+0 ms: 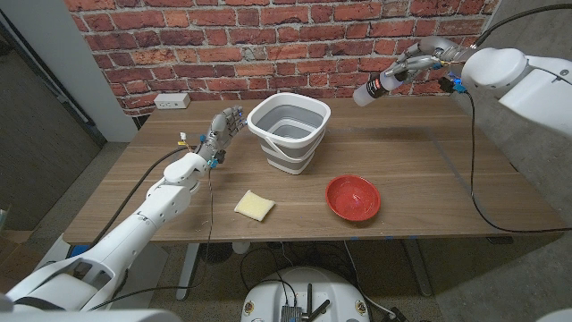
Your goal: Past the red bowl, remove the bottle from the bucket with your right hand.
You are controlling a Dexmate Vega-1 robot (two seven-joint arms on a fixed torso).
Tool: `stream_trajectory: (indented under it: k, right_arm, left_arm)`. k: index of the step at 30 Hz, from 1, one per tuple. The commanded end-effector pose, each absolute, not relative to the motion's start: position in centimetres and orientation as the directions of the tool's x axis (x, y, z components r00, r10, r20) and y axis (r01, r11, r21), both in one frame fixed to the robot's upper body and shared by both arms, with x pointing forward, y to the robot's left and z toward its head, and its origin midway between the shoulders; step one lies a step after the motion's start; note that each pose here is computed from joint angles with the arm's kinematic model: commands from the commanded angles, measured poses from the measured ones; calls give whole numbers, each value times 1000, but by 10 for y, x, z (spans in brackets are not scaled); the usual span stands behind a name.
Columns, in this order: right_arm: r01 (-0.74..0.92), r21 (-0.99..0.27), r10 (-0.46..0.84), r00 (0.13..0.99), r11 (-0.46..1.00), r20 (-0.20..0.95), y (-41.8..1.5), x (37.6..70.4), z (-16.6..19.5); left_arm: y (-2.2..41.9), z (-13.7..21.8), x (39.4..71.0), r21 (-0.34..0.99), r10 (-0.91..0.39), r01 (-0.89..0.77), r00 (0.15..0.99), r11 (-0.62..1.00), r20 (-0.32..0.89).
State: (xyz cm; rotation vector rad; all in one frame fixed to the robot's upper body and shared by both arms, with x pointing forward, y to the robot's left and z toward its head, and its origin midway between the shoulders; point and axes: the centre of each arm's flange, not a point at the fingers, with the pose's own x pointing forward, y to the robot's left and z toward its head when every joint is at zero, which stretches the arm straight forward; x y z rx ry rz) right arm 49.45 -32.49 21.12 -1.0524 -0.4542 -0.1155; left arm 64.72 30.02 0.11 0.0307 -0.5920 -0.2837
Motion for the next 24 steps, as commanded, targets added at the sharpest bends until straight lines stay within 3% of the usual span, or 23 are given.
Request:
stream_trajectory:
  k: [1, 24]
  right_arm:
    - [316, -885, 59, 933, 341, 356, -317, 498, 220]
    - [180, -974, 70, 979, 135, 190, -297, 533, 227]
  left_arm:
    - [309, 10, 648, 99, -257, 244, 789, 965, 559]
    - [307, 7, 648, 87, -246, 238, 803, 967, 542]
